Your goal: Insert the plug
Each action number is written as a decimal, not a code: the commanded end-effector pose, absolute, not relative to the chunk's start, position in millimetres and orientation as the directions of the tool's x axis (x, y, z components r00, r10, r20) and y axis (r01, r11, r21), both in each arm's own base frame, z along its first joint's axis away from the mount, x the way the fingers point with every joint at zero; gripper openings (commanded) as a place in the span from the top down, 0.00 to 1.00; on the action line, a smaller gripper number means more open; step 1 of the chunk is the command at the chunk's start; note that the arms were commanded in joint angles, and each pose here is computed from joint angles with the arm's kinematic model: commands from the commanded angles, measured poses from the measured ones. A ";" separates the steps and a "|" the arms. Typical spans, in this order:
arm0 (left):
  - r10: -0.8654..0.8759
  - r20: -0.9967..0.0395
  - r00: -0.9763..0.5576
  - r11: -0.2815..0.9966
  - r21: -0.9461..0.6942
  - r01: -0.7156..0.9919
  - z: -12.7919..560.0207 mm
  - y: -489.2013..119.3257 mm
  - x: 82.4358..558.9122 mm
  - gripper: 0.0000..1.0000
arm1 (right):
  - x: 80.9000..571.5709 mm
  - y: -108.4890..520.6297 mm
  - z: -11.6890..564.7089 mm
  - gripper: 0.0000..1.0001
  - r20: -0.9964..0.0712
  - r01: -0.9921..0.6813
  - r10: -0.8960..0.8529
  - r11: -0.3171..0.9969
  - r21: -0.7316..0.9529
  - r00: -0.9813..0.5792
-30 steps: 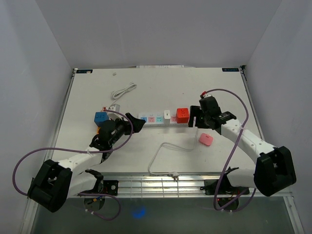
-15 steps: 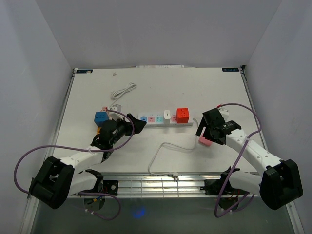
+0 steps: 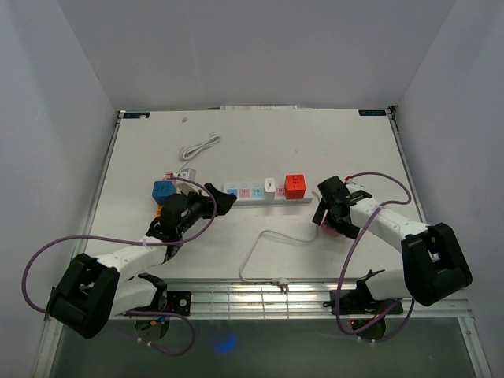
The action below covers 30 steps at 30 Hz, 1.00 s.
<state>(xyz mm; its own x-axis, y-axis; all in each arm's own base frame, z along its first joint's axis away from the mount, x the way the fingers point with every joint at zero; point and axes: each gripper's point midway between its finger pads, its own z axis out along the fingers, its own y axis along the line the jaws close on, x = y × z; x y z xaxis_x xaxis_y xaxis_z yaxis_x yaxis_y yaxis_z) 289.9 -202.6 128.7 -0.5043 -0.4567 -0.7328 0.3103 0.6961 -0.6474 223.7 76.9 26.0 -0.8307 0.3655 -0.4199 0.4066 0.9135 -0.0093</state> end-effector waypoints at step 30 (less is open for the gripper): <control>-0.428 -0.734 -0.528 0.641 -0.658 0.395 139.6 -217.6 282.0 0.02 | 239.9 139.2 53.1 0.47 -0.573 -0.088 0.095 0.955 0.284 -0.814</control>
